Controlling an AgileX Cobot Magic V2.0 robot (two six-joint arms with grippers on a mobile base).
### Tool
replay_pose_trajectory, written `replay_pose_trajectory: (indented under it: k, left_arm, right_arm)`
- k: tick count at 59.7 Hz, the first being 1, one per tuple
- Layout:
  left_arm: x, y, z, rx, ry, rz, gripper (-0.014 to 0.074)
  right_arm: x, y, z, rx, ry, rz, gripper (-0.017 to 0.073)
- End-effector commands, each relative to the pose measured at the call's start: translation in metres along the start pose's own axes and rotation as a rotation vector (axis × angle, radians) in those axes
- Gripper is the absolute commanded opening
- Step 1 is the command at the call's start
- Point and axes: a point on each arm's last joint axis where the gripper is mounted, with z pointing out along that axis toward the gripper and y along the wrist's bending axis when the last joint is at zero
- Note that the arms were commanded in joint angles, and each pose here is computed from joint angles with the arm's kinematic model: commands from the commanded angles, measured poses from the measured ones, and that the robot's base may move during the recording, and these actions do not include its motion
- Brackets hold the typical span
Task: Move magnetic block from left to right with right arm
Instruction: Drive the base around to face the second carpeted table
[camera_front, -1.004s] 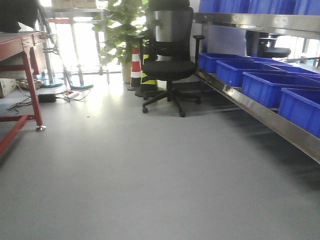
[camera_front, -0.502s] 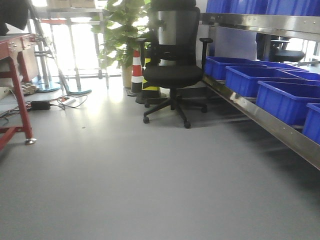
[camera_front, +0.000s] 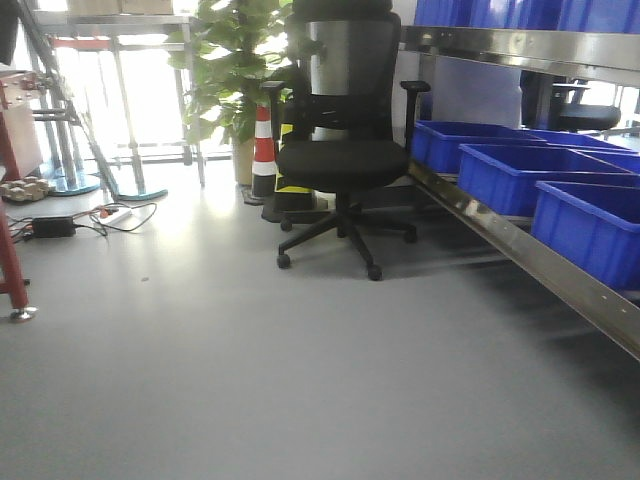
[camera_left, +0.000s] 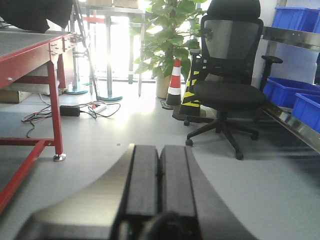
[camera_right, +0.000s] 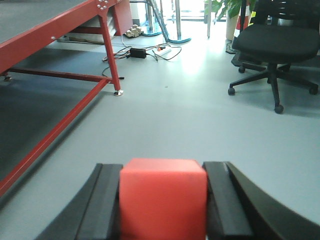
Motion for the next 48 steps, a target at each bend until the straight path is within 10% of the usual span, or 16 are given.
replay_pose_trajectory:
  k: [1,48]
  left_arm:
    - [-0.0059,-0.0002,-0.0012,0.003,-0.095,-0.007,-0.0116]
    - [-0.0059,0.0008,-0.0012,-0.014,-0.096,-0.005,-0.0116]
  right_arm:
    - [-0.0156,0.0028,-0.0039,-0.023,-0.11,-0.022,0.0132]
    - [-0.0156,0.0028,-0.0036,-0.023,-0.11,-0.022,0.0132]
